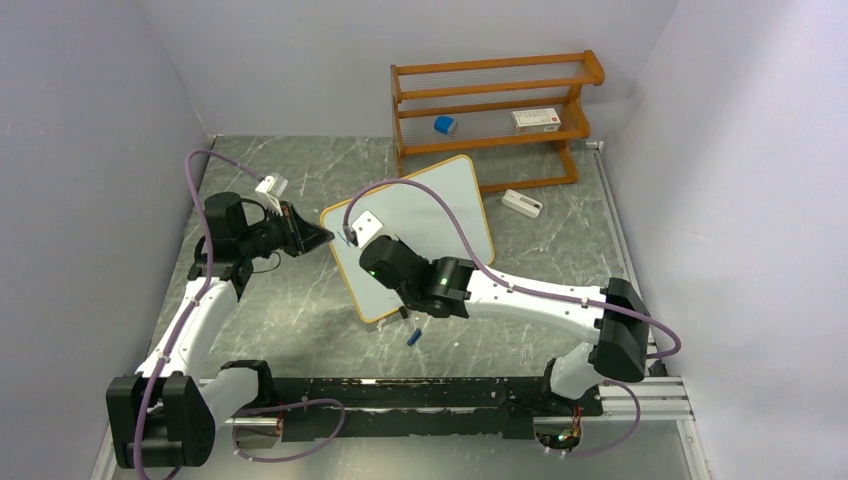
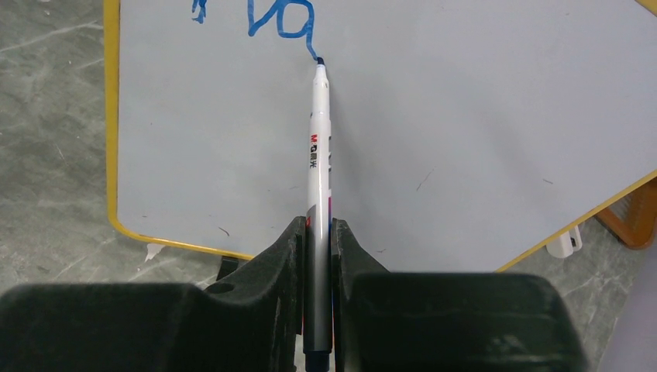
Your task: Write a sentence on the whiteboard
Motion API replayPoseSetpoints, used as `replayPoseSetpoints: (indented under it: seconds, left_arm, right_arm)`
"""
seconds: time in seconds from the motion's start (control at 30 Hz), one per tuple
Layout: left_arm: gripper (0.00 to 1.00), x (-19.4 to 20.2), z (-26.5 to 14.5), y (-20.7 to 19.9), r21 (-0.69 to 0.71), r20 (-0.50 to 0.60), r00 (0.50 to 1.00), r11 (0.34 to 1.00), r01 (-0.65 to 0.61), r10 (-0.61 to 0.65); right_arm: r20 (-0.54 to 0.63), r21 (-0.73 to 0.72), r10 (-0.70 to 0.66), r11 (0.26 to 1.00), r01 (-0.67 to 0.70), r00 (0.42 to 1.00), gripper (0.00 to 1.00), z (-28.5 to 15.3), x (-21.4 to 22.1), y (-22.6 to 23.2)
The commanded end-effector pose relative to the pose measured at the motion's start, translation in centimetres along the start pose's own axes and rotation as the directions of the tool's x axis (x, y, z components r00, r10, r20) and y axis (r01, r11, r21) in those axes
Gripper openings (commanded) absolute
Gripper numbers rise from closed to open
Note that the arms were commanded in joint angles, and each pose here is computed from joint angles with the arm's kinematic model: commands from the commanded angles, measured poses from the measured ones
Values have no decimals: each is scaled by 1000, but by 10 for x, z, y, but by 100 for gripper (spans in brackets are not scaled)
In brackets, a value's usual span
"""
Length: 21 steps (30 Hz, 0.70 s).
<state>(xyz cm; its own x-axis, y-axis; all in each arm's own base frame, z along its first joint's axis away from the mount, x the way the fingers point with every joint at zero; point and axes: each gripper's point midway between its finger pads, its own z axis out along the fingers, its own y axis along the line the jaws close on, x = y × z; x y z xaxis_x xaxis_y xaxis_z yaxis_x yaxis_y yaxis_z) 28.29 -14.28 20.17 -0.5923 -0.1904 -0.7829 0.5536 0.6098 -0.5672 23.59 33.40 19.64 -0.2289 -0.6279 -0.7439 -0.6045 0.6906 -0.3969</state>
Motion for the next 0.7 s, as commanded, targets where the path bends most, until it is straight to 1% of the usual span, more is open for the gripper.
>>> replayPoseSetpoints:
  seconds: [0.0, 0.17, 0.27, 0.33, 0.43, 0.53, 0.67]
  left_arm:
    - [5, 17, 3, 3, -8, -61, 998, 1000, 28, -29]
    - [5, 17, 3, 4, -13, -60, 998, 1000, 28, -29]
    - [9, 17, 2, 4, -19, -60, 998, 999, 33, -34]
    - [15, 16, 1, 4, -25, -57, 998, 999, 30, -31]
    - [25, 13, 0, 4, -42, -47, 998, 999, 29, -31]
    - [39, 9, -2, 1, -52, -28, 999, 998, 41, -42]
    - [48, -6, -9, -6, -80, 21, 999, 995, 51, -50]
  right_arm:
    - [23, 37, 30, 999, -31, 999, 0, -6, -4, -14]
    - [46, 16, 43, 999, -44, 998, 0, -11, -9, -15]
    - [61, -20, 48, 999, -47, 997, 0, -16, -10, -12]
    - [75, -48, 63, 997, -59, 995, 0, -20, -12, -10]
    - [89, -67, 78, 995, -72, 993, 0, -25, -13, -12]
    - [107, -76, 90, 994, -82, 990, 0, -31, -14, -14]
    - [154, -91, 128, 989, -115, 980, 0, -37, -19, -17]
